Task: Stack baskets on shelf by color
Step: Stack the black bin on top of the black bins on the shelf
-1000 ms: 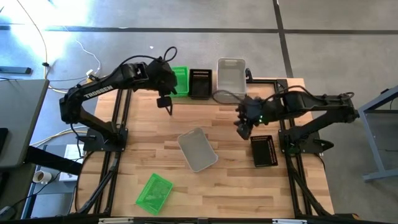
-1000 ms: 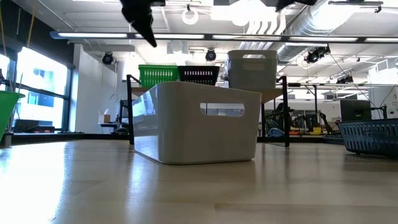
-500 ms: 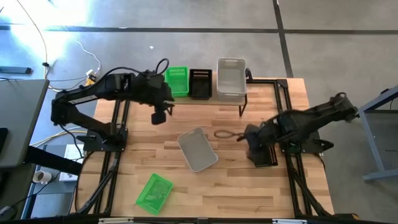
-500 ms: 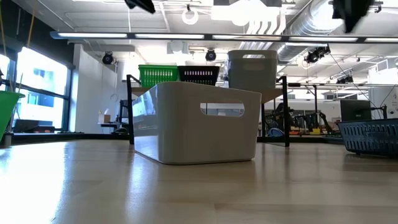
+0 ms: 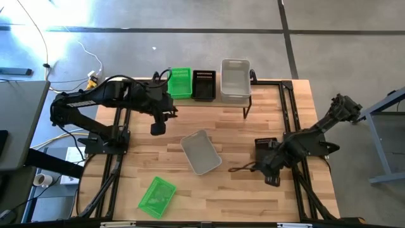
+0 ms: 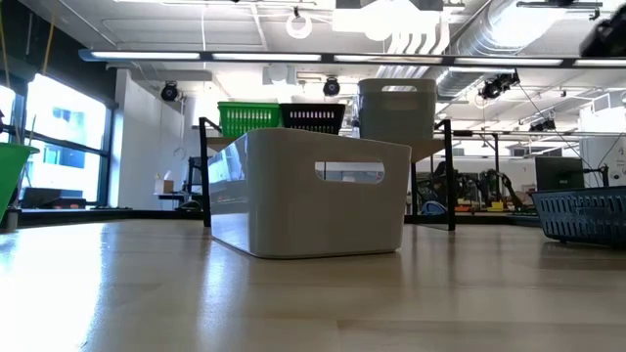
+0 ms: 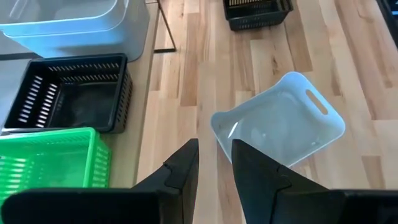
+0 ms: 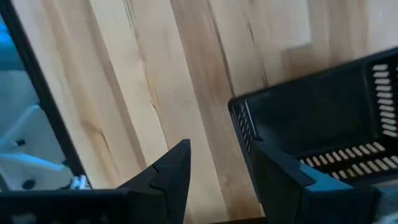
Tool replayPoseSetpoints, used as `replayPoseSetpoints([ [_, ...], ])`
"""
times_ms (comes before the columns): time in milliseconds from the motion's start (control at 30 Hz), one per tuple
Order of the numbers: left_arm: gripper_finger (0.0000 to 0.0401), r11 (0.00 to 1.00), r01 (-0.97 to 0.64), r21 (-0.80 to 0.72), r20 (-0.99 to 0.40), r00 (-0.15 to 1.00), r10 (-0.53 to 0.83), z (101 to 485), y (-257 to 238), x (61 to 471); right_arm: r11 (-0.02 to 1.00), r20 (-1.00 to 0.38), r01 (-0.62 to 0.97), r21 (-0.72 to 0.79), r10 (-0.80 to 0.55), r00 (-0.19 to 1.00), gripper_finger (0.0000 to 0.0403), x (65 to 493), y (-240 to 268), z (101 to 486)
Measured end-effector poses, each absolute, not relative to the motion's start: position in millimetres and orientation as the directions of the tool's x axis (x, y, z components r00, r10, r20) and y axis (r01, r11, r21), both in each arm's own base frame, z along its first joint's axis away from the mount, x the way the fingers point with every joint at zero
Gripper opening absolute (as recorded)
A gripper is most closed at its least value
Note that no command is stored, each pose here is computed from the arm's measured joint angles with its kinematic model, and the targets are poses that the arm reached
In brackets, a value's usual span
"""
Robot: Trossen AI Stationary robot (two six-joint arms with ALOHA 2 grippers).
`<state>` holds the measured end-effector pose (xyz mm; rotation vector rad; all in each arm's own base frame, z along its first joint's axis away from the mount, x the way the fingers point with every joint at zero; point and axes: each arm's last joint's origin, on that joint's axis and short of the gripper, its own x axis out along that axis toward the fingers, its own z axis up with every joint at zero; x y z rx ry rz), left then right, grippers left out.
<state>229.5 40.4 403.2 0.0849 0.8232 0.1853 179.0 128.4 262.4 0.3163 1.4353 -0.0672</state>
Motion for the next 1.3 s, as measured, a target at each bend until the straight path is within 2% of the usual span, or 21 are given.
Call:
replayPoseSetpoints([
  [300, 0.0086, 0.982, -0.142, 0.125, -0.72, 0.668, 0.188, 403, 37, 230, 0.964, -0.991, 0.231, 0.128, 0.117, 0.06, 0.0151, 158, 139, 227],
  [433, 0.0086, 0.982, -0.143, 0.126, -0.72, 0.667, 0.19, 403, 37, 230, 0.967, -0.994, 0.232, 0.107, 0.097, 0.054, 0.0151, 153, 139, 214],
  [633, 0.0086, 0.981, -0.146, 0.129, -0.72, 0.666, 0.194, 403, 37, 230, 0.941, -0.995, 0.331, 0.068, 0.04, 0.091, 0.0151, 152, 137, 210],
  [900, 0.0086, 0.981, -0.146, 0.129, -0.724, 0.662, 0.194, 402, 37, 232, 0.969, -0.995, 0.244, 0.046, 0.022, 0.101, 0.0151, 150, 137, 208],
  [1100, 0.0086, 0.981, -0.145, 0.129, -0.724, 0.662, 0.193, 402, 37, 232, 0.963, -0.999, 0.27, 0.022, 0.011, 0.04, 0.0151, 143, 131, 189],
  [1300, 0.0086, 0.975, -0.163, 0.148, -0.722, 0.656, 0.219, 402, 38, 232, 0.961, -0.999, 0.273, 0.035, 0.027, 0.035, 0.015, 139, 129, 174],
])
